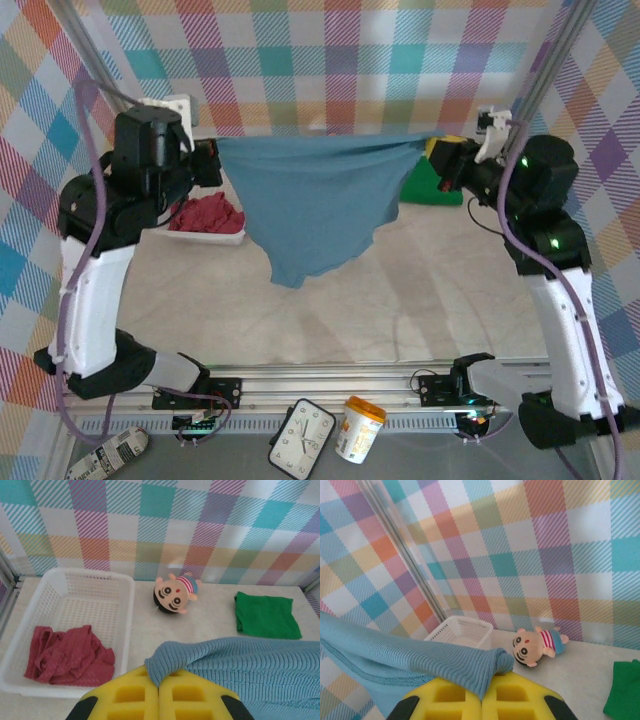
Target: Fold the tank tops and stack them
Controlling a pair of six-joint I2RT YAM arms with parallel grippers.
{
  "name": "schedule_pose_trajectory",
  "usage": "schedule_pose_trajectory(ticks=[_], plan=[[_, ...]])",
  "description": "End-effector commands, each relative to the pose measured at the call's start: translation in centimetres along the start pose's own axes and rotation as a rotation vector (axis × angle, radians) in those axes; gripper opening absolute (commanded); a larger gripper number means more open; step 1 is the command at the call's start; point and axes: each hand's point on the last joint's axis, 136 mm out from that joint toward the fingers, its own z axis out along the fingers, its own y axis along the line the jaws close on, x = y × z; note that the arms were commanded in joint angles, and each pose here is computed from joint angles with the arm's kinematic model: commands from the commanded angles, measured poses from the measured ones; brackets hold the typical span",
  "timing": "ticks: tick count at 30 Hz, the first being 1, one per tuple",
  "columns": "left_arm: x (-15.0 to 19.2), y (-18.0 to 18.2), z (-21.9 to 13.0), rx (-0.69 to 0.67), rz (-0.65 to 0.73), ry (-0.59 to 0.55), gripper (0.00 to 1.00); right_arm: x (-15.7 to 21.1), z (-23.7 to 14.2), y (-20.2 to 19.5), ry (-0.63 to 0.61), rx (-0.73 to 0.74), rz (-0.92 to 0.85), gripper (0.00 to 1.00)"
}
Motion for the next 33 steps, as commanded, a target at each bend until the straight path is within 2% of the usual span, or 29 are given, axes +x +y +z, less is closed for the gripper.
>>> schedule_pose_trajectory(ticks=[1, 4, 7, 10, 13, 15, 18, 22, 24, 26, 29, 33], plan=[[-1.5, -0.1, 5.6, -0.027, 0.027, -0.006, 0.0, -0.1, 3.7, -2.4, 0.035, 0.01, 0.037, 0.0], [-2.5, 0.0, 9.6, -0.033, 0.044, -0.015, 0.0, 0.2, 6.6, -3.7, 0.06, -0.014, 0.08, 0.0], [-4.2, 0.1, 11.5, -0.02, 0.026, -0.03, 0.0, -0.2, 8.8, -4.8, 0.078, -0.034, 0.098, 0.0], [-6.5, -0.6, 11.3, 0.01, 0.03, -0.082, 0.0, -1.3, 9.7, -5.4, 0.072, -0.045, 0.101, 0.0], [-7.3, -1.6, 11.0, 0.069, 0.033, -0.101, 0.0, -2.9, 9.1, -5.7, 0.052, -0.043, 0.097, 0.0], [-6.6, -1.8, 10.6, 0.087, 0.031, -0.073, 0.0, -3.1, 8.3, -5.5, 0.05, -0.05, 0.102, 0.0], [-4.2, -1.7, 9.3, 0.112, 0.023, 0.019, 0.0, -1.0, 6.9, -4.7, 0.108, -0.07, 0.136, 0.0], [1.6, -1.8, 6.9, 0.173, 0.0, 0.174, 0.01, 6.0, 4.1, -4.3, 0.246, -0.069, 0.247, 0.0], [6.4, -0.9, 6.8, 0.16, -0.023, 0.272, 0.01, 10.6, 2.2, -4.5, 0.319, -0.038, 0.3, 0.0], [11.9, 0.0, 6.7, 0.15, -0.054, 0.383, 0.02, 16.0, 0.5, -5.0, 0.41, -0.001, 0.37, 0.0], [22.0, 0.9, 6.9, 0.146, -0.148, 0.562, 0.03, 23.8, -2.2, -5.2, 0.548, 0.034, 0.492, 0.0], [33.5, 1.9, 7.3, 0.105, -0.28, 0.714, 0.04, 33.1, -5.6, -6.1, 0.693, 0.135, 0.635, 0.01]])
